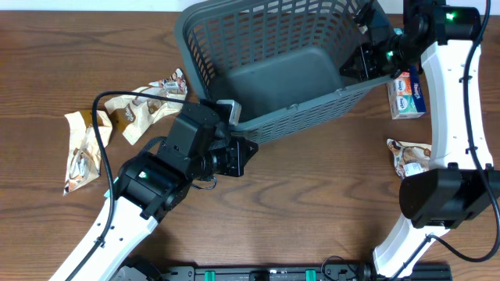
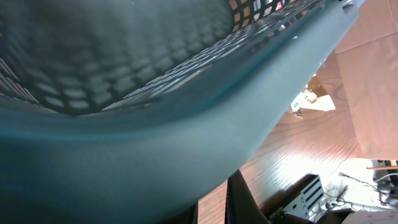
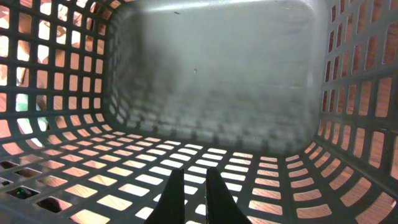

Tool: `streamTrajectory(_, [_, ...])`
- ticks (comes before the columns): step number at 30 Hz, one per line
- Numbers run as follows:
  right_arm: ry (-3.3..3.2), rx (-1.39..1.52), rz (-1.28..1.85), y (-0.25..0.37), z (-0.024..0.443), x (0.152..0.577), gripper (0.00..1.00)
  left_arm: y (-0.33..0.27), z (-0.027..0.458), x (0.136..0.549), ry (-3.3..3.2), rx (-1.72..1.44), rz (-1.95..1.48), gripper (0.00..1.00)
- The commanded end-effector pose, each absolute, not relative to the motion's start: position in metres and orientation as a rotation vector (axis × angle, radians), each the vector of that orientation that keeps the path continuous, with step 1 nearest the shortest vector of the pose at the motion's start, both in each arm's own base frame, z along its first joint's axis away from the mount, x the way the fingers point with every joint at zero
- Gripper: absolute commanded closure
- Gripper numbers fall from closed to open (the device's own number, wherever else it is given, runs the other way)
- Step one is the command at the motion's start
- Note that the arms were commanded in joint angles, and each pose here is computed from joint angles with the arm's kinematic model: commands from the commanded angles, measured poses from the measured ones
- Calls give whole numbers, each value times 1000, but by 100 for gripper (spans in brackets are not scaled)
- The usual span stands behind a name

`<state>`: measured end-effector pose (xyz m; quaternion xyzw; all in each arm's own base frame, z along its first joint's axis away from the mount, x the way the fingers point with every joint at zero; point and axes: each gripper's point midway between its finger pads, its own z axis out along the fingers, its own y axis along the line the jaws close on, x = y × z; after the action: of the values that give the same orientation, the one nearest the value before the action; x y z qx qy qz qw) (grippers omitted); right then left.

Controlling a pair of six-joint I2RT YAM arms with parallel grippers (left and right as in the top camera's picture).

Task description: Pack container

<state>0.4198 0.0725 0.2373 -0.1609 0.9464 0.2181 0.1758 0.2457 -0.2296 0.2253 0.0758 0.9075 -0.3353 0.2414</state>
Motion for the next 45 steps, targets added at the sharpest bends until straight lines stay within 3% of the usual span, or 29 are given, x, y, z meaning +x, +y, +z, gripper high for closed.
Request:
streamTrajectory(1, [2689, -481, 607, 72, 232, 420, 98, -229, 225, 248, 2470, 236, -888, 94])
streamTrajectory(45, [2689, -492, 715, 90, 236, 411, 98, -182, 214, 302, 2429, 69, -707, 94])
